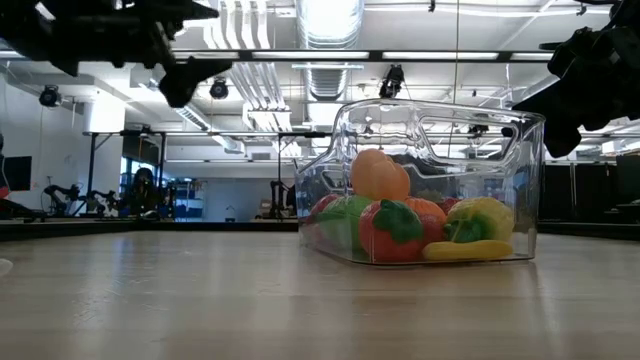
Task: Pick and placing Produce into tupperware
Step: Return to Home Position
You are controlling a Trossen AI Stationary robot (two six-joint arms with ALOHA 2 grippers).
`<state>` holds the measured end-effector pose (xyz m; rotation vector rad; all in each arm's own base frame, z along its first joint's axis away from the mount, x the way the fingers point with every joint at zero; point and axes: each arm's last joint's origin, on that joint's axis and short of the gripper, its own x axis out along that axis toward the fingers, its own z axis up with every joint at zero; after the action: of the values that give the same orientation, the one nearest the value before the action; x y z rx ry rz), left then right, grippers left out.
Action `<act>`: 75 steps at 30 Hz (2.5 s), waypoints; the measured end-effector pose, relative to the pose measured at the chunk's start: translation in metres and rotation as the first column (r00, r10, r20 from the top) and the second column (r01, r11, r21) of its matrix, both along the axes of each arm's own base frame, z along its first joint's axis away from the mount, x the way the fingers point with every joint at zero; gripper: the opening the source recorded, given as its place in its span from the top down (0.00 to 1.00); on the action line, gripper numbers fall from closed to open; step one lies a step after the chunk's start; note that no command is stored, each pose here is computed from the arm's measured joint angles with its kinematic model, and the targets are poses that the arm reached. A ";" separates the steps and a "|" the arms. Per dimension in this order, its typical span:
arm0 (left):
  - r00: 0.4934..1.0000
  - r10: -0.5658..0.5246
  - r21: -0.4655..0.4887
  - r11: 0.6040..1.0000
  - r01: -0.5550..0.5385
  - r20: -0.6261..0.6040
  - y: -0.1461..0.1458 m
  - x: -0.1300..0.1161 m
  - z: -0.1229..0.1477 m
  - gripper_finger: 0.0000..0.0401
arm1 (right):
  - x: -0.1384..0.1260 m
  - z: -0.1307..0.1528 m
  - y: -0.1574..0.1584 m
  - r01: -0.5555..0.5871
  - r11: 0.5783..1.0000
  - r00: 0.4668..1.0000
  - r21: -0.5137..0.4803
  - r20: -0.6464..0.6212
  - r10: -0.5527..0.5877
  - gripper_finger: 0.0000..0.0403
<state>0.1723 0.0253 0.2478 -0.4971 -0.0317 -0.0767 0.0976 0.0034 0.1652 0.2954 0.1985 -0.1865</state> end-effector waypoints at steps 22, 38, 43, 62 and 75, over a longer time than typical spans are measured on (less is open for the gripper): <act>0.989 0.148 0.078 0.986 -0.148 -0.002 -0.020 -0.037 -0.026 0.21 | 0.000 0.000 0.000 0.000 1.000 1.000 0.000 -0.001 0.000 0.46; 0.988 0.152 0.086 0.985 -0.149 -0.033 -0.021 -0.061 -0.078 0.22 | 0.000 0.000 0.000 0.000 1.000 1.000 0.000 0.000 0.000 0.46; 0.982 0.179 0.101 0.980 -0.173 -0.053 -0.018 -0.066 -0.081 0.22 | 0.000 0.000 0.000 0.000 1.000 1.000 0.000 0.000 0.000 0.46; 0.982 0.189 0.110 0.976 -0.186 -0.012 -0.018 -0.071 -0.079 0.22 | 0.000 0.000 0.000 0.000 1.000 1.000 0.000 0.000 0.000 0.46; 0.982 0.188 0.111 0.977 -0.185 -0.024 -0.018 -0.070 -0.080 0.22 | 0.000 0.000 0.000 0.000 1.000 1.000 0.000 0.000 0.000 0.46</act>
<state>0.1023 0.0077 0.1680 -0.3847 -0.0400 0.1138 0.0976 0.0035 0.1653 0.2954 0.1982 -0.1861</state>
